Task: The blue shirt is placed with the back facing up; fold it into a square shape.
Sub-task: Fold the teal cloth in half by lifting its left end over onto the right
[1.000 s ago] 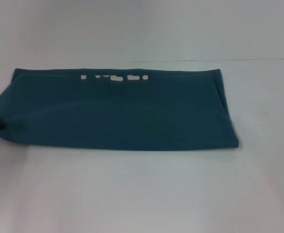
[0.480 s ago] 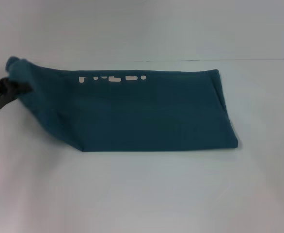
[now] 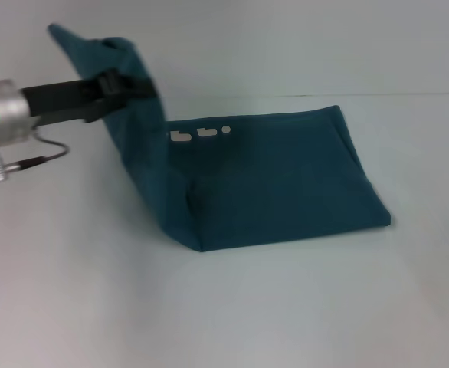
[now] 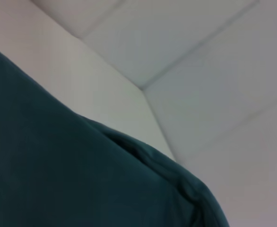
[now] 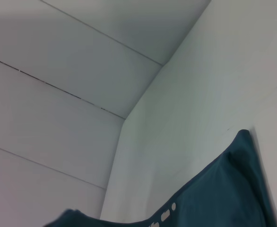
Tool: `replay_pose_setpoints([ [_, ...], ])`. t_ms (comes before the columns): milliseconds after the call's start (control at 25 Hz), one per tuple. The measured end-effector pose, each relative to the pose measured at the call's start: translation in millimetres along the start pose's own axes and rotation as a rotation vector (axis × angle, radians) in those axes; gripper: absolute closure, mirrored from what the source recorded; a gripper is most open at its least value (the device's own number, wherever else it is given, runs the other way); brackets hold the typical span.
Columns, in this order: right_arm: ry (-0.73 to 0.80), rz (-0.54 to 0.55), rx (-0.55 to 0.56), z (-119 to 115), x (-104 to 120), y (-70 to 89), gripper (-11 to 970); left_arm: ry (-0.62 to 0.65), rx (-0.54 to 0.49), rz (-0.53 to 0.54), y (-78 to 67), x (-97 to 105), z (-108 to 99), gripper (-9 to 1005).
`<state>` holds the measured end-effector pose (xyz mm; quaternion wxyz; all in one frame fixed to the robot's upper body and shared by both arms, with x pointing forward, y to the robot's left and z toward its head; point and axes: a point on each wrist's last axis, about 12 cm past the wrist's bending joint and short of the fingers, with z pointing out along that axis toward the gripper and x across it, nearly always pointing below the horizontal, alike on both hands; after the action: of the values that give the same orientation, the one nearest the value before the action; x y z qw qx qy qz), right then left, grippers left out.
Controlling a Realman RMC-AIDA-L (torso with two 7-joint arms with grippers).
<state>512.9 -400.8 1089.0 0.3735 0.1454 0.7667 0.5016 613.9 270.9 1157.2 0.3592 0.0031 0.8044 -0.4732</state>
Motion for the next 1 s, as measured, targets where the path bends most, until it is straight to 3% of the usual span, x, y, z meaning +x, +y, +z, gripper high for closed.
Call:
replay_pose_setpoints([
  [360, 0.0, 0.001, 0.002, 0.9, -0.7, 0.1, 151, 0.152, 0.129, 0.123, -57.3, 8.7, 73.6, 982],
  [600, 0.0, 0.0, 0.002, 1.6, -0.7, 0.2, 151, 0.199, 0.102, 0.181, -76.1, 23.9, 119.2, 978],
  [760, 0.001, -0.001, 0.0, 2.1, -0.6, 0.5, 151, 0.194, 0.092, 0.198, -82.7, 25.6, 131.4, 976],
  [1000, 0.001, -0.003, 0.0, 1.9, -0.3, 0.4, 151, 0.111, 0.097, 0.168, -82.0, 17.7, 128.7, 972],
])
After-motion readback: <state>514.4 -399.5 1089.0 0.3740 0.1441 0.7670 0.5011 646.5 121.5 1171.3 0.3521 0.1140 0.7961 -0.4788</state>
